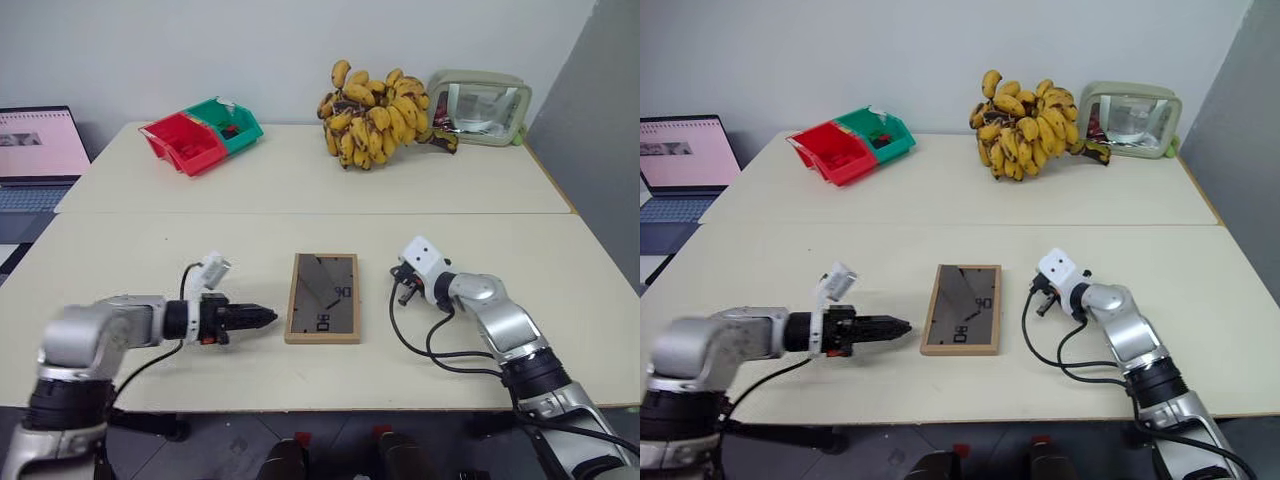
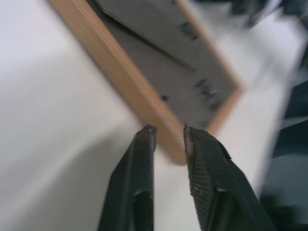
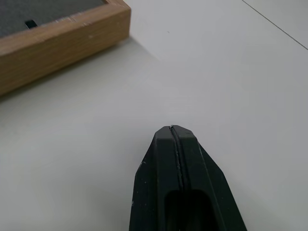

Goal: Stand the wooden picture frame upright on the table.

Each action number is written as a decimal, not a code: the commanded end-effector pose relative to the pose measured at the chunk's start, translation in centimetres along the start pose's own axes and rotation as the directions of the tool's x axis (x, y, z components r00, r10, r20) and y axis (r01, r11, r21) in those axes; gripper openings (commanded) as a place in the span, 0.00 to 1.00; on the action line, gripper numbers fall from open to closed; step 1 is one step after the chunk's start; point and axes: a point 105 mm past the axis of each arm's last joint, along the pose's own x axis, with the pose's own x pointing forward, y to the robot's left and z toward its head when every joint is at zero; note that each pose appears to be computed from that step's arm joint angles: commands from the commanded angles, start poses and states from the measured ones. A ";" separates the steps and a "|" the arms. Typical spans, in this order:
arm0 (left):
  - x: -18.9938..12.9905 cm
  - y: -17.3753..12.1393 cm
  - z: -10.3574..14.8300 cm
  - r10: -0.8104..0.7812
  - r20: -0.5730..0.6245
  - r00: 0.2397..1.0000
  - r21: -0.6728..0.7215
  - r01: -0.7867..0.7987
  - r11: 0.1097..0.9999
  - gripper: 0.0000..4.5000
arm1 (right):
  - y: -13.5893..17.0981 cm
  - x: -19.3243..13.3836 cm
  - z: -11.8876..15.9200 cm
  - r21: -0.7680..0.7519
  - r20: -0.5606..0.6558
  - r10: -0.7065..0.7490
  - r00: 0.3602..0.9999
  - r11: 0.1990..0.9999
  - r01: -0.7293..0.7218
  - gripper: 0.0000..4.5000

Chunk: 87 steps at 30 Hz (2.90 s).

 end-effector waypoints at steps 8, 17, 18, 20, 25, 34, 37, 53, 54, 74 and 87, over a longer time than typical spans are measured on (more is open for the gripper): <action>0.8 1.4 -0.9 -0.007 0.018 1.000 -0.248 0.011 0.969 0.78 | 4.0 -0.3 1.1 -0.008 0.041 0.122 0.992 0.993 -0.121 0.00; 3.7 3.2 -1.4 0.010 -0.007 1.000 -0.323 -0.012 0.946 1.00 | 6.7 1.0 2.2 -0.015 0.055 0.179 0.982 0.984 -0.179 0.00; 4.0 2.9 -1.3 -0.011 -0.007 1.000 -0.321 0.009 0.947 1.00 | 7.0 1.1 2.4 -0.013 0.060 0.187 0.981 0.982 -0.186 0.00; 4.8 1.9 -1.3 -0.065 -0.011 0.998 -0.316 0.058 0.947 1.00 | 7.5 1.4 2.7 -0.014 0.067 0.194 0.979 0.981 -0.194 0.00; 6.7 0.0 -1.7 -0.145 -0.018 0.989 -0.320 0.132 0.938 1.00 | 8.7 2.3 3.5 -0.012 0.075 0.208 0.975 0.978 -0.208 0.00; 7.7 -1.1 -2.8 -0.165 0.021 0.986 -0.323 0.163 0.932 1.00 | 9.0 2.5 3.3 0.025 0.064 0.184 0.981 0.982 -0.186 0.00; 7.7 -1.4 -2.6 -0.163 0.037 0.986 -0.310 0.166 0.936 1.00 | 8.9 2.5 3.1 0.027 0.058 0.183 0.981 0.982 -0.185 0.00; 6.2 -2.5 -0.6 -0.187 0.123 0.975 -0.250 0.213 0.945 0.38 | 5.7 2.1 1.3 0.063 0.013 0.081 0.997 0.995 -0.081 0.00; 6.1 -2.6 -0.5 -0.191 0.128 0.973 -0.244 0.218 0.945 0.35 | 5.5 2.0 1.2 0.067 0.011 0.073 0.997 0.995 -0.073 0.00; 3.4 -2.8 8.3 -0.022 0.117 0.993 0.377 -0.024 0.926 0.29 | 0.2 -7.4 15.7 -0.018 0.459 0.450 0.766 0.867 -0.498 0.60; 3.1 -3.5 9.0 -0.052 0.000 0.999 0.556 0.044 0.830 0.29 | 3.3 -5.1 18.4 -0.157 0.463 0.566 0.682 0.810 -0.565 1.00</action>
